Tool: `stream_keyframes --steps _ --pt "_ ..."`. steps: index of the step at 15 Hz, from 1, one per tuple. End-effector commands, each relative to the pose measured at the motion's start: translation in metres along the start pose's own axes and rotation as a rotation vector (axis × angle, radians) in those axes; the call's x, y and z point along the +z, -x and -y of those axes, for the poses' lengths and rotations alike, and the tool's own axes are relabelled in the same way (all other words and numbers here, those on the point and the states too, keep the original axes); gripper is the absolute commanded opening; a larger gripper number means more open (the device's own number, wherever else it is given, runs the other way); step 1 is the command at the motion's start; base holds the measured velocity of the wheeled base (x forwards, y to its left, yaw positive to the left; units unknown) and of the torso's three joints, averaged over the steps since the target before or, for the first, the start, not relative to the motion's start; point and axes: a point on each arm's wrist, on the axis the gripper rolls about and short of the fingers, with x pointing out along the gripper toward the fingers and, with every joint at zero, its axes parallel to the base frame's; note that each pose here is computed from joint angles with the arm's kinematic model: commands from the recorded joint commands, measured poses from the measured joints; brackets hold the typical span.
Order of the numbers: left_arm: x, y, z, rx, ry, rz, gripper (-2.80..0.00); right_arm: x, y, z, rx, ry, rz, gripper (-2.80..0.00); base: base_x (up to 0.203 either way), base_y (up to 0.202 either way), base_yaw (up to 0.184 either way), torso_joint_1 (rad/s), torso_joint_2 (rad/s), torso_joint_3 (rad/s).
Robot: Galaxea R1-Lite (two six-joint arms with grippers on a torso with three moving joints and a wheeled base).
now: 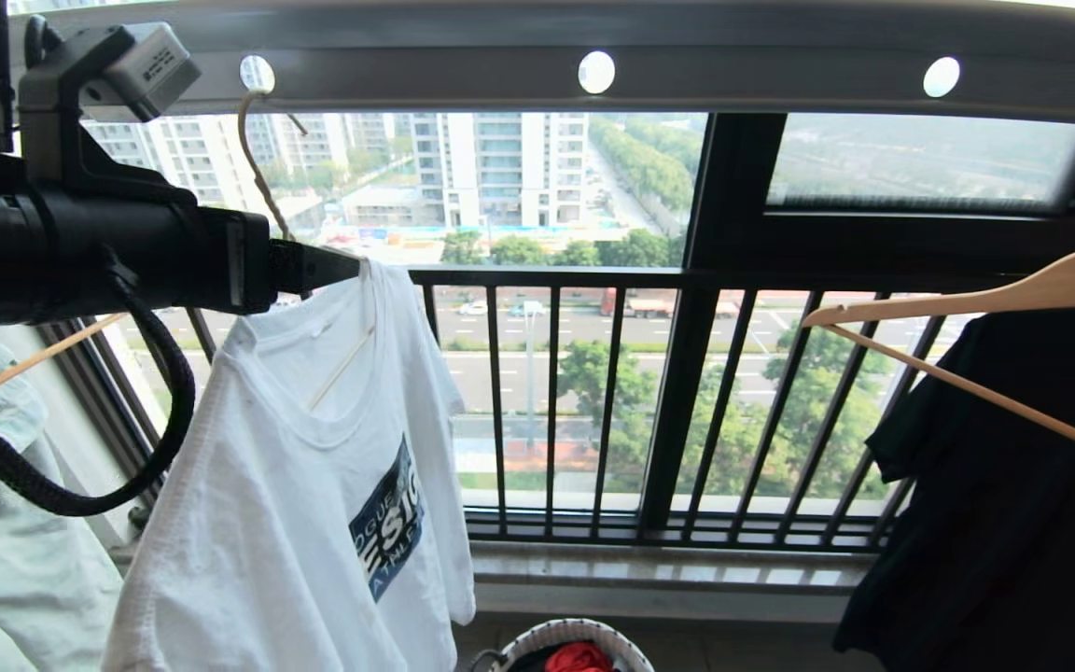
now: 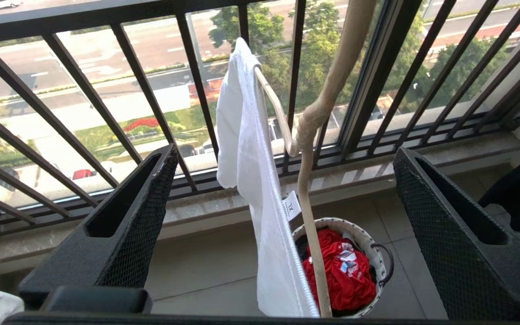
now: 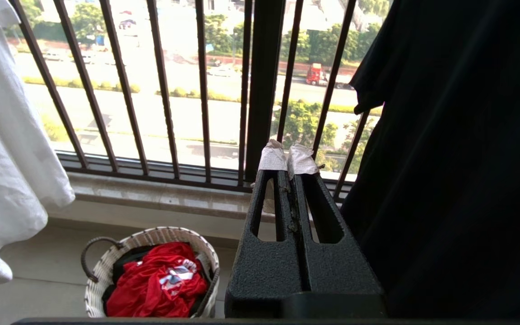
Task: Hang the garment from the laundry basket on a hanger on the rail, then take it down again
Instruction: Take the clothes off the clothes rack
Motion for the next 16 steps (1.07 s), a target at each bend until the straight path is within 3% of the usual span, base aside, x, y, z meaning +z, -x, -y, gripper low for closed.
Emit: stream_keyframes --steps 1,7,8,10,16 --pt "-0.004 -0.019 0.004 0.008 -0.004 -0.028 0.00 0.000 0.000 0.000 0.000 0.000 -0.001 -2.80 0.000 0.000 0.000 0.000 0.00 0.000" --pt "-0.004 -0.028 0.012 -0.011 -0.013 -0.034 0.00 0.000 0.000 0.000 0.001 0.001 -0.001 -2.80 0.000 0.000 0.000 0.000 0.00 0.000" --pt "-0.002 -0.029 0.012 -0.013 -0.015 -0.029 -2.80 0.000 0.000 0.000 0.001 0.001 -0.001 -2.80 0.000 0.000 0.000 0.000 0.00 0.000" --pt "-0.002 -0.033 0.012 -0.010 -0.050 -0.033 -2.80 0.000 0.000 0.000 0.001 0.001 -0.001 -2.80 0.000 0.000 0.000 0.000 0.00 0.000" --pt "0.000 -0.037 0.013 0.005 -0.074 -0.015 -2.80 0.000 0.000 0.000 0.001 0.001 -0.003 -2.80 0.000 0.000 0.000 0.000 0.00 0.000"
